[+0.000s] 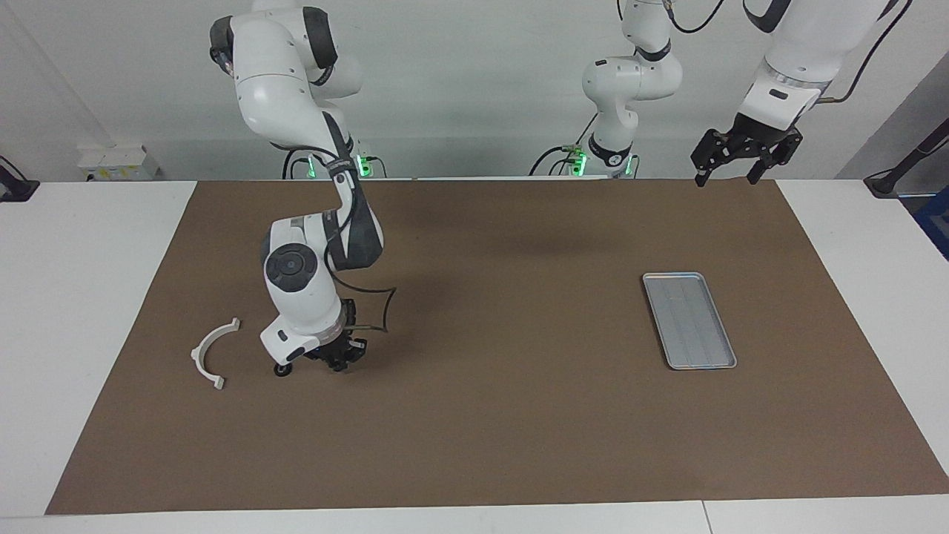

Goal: Place bearing gear from tray to pile
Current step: 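Carry the bearing beside the first one and release it with the right gripper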

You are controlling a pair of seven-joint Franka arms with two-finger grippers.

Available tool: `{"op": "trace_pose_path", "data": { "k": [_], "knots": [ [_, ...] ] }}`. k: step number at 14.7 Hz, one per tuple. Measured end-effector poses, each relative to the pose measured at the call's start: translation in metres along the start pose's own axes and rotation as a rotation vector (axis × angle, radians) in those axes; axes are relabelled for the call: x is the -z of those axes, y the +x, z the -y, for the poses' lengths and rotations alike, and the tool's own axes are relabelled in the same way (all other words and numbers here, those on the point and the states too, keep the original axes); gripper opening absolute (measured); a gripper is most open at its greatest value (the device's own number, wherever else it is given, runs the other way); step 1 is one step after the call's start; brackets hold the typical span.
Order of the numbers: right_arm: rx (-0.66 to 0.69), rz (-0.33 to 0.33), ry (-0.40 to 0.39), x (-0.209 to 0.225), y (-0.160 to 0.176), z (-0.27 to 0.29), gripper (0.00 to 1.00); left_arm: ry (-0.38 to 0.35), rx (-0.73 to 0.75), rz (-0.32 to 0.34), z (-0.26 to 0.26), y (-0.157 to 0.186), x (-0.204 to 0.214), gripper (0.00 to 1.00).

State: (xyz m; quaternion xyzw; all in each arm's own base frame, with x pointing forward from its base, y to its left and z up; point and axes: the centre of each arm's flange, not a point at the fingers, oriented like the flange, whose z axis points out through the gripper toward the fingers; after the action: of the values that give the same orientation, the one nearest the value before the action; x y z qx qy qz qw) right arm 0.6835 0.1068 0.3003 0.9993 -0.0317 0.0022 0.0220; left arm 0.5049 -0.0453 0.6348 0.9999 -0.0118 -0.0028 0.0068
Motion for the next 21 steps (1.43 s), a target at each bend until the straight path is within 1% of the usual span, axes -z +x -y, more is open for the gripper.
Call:
{"op": "trace_pose_path", "data": {
  "k": [4,10,11,12,13,15,16,17,18,21],
  "knots": [
    [0.018,-0.017,0.006,-0.008,0.002,-0.007,0.23,-0.003,0.0,0.017,0.0,-0.002,-0.001,1.0],
    [0.018,-0.029,0.009,-0.011,0.001,-0.007,0.24,-0.009,-0.007,0.017,-0.003,-0.003,-0.001,1.0],
    [0.017,-0.03,0.01,-0.012,0.001,-0.007,0.29,-0.009,-0.008,0.017,-0.004,-0.003,-0.001,1.0],
    [0.017,-0.031,0.011,-0.013,0.001,-0.008,0.38,-0.01,-0.009,0.017,-0.004,-0.003,-0.001,1.0],
    [0.017,-0.034,0.011,-0.013,0.001,-0.008,0.5,-0.01,-0.01,0.017,-0.005,-0.003,-0.001,1.0],
    [0.018,-0.035,0.012,-0.012,0.001,-0.007,0.7,-0.01,-0.012,0.018,-0.006,-0.003,-0.001,1.0],
    [0.018,-0.038,0.012,-0.011,0.001,-0.007,0.83,-0.01,-0.012,0.018,-0.006,-0.003,-0.001,1.0],
    [0.017,-0.042,0.013,-0.008,0.001,-0.007,0.93,-0.01,-0.012,0.018,-0.006,-0.003,-0.001,1.0],
    [0.016,-0.048,0.014,-0.004,0.002,-0.008,1.0,-0.01,-0.012,0.018,-0.006,-0.003,-0.001,1.0],
    [0.011,-0.082,0.019,0.02,0.004,-0.011,1.0,-0.01,-0.012,0.017,-0.006,-0.003,-0.001,1.0]
  ]
}}
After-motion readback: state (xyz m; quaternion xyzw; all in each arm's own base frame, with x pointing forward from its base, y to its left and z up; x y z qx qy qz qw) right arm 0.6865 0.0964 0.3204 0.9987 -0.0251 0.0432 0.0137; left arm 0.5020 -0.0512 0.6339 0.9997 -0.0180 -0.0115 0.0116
